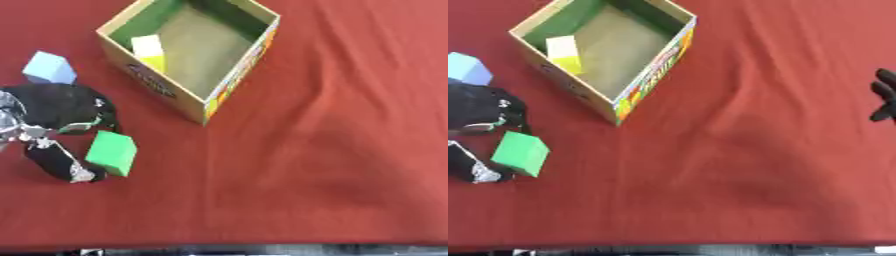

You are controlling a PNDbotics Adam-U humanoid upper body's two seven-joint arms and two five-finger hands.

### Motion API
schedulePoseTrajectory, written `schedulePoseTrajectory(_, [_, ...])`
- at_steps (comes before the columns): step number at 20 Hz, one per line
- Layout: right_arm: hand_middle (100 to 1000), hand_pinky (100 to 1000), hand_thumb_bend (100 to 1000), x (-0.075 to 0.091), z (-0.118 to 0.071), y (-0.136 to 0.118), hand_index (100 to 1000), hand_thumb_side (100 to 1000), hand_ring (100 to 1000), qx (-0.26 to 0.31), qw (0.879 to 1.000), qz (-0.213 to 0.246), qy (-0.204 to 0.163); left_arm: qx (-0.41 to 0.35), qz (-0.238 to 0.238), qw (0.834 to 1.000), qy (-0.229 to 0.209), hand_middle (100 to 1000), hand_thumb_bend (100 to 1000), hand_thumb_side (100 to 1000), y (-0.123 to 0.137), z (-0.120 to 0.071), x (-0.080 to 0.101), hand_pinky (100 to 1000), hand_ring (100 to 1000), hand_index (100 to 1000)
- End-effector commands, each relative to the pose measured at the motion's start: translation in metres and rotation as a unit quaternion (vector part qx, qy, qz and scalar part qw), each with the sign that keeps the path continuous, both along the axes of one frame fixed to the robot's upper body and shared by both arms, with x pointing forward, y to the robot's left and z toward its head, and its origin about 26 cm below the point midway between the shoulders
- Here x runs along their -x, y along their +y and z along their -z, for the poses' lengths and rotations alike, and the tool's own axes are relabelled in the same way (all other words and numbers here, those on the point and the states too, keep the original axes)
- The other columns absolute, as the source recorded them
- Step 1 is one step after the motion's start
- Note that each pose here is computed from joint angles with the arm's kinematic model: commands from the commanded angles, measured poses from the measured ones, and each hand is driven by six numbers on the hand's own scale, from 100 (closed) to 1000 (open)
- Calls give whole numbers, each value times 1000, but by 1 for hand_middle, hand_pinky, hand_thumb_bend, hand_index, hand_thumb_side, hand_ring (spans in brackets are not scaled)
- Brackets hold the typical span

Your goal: Pick up objects on the table and place them in the box.

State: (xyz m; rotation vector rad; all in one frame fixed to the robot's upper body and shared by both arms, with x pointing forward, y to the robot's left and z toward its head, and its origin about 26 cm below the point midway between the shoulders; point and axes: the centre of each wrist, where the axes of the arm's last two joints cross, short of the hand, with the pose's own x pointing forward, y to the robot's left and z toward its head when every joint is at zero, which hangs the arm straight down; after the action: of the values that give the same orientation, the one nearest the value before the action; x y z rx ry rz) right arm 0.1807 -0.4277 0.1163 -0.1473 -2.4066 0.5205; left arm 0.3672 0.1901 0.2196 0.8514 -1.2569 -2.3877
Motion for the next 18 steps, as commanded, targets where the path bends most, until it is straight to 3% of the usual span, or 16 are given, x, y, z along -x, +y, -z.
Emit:
schedulePoseTrajectory(1, [544, 1000, 100, 1, -8, 0, 746, 470, 1000, 79, 995, -41, -54, 11, -5, 1000, -12, 598, 322, 343, 2, -3, -1, 905, 850, 700])
schedulePoseTrajectory(4, [544, 1000, 100, 1, -8, -1, 745, 470, 1000, 77, 995, -39, -53, 19, -8, 1000, -9, 564, 312, 278, 1, -4, 1, 893, 828, 661])
schedulePoseTrajectory(13, [543, 1000, 100, 3, -7, -1, 746, 470, 1000, 77, 995, -39, -48, 33, -2, 999, -13, 456, 245, 272, -3, -14, 12, 832, 741, 524])
schedulePoseTrajectory(18, [543, 1000, 100, 4, -6, -2, 746, 470, 1000, 78, 995, -36, -46, 55, 6, 998, -16, 443, 183, 265, -4, -32, 27, 823, 728, 510])
